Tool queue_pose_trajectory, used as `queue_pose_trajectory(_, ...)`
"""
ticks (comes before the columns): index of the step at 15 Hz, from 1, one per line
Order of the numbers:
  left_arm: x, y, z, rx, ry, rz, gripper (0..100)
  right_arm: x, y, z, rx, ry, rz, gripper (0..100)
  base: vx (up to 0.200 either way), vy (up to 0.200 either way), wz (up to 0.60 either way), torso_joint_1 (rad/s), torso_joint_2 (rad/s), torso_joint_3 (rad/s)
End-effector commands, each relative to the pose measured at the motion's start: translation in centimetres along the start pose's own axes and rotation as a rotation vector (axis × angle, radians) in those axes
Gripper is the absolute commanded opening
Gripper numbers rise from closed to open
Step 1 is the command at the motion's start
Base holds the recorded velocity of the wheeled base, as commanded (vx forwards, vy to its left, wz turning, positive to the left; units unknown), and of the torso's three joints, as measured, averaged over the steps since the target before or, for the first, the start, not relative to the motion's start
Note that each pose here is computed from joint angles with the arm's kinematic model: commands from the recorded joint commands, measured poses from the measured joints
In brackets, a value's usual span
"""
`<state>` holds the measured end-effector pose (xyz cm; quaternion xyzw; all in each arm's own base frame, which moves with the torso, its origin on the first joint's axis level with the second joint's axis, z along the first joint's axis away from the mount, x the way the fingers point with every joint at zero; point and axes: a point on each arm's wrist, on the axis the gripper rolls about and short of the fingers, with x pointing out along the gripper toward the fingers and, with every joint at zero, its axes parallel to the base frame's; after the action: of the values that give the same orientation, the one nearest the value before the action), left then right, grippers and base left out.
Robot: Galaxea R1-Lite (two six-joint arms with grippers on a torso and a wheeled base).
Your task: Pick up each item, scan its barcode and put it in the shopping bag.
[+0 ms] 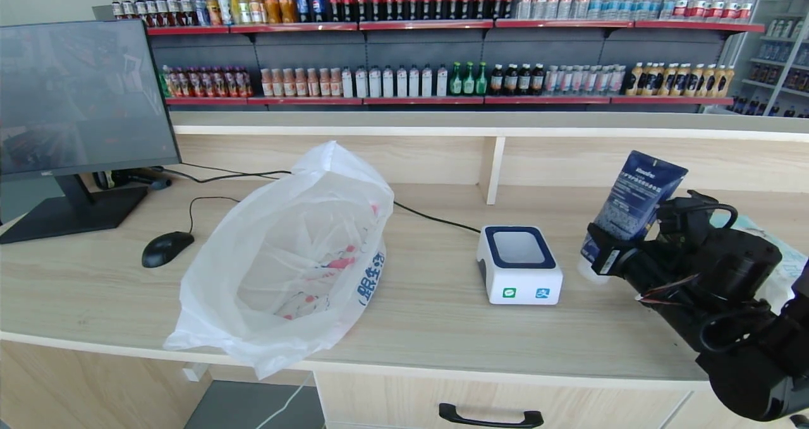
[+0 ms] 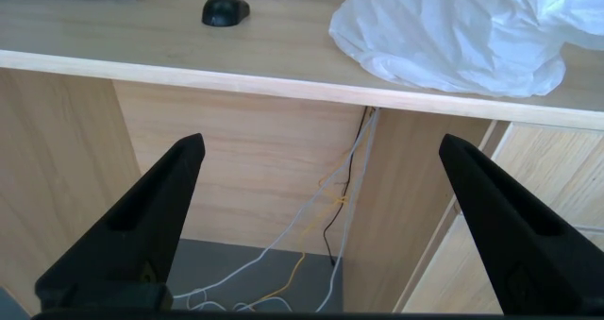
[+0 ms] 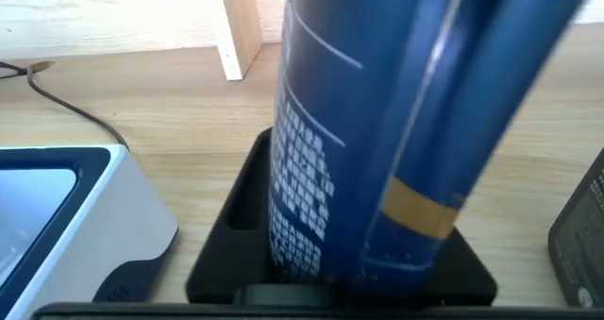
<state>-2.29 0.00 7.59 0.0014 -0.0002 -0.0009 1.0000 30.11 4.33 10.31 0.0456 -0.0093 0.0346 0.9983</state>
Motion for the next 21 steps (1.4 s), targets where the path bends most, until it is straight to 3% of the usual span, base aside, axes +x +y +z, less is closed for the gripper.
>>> queue_pose_trajectory(1,0.0,0.0,0.0,0.0,0.0,0.0,100,-0.1,0.0,0.1,0.001,-0.003,0.003,0,0.0,0.0,0.0,0.0,0.0,0.0)
queue_pose_trajectory(11,0.0,0.0,0.0,0.0,-0.001,0.0,100,-0.9,0.2,2.5,0.007,-0.083,0.011,0,0.0,0.0,0.0,0.0,0.0,0.0)
queue_pose_trajectory(21,0.0,0.0,0.0,0.0,-0.001,0.0,100,-6.0,2.3,7.7,0.011,-0.251,0.107,0,0.0,0.0,0.0,0.0,0.0,0.0)
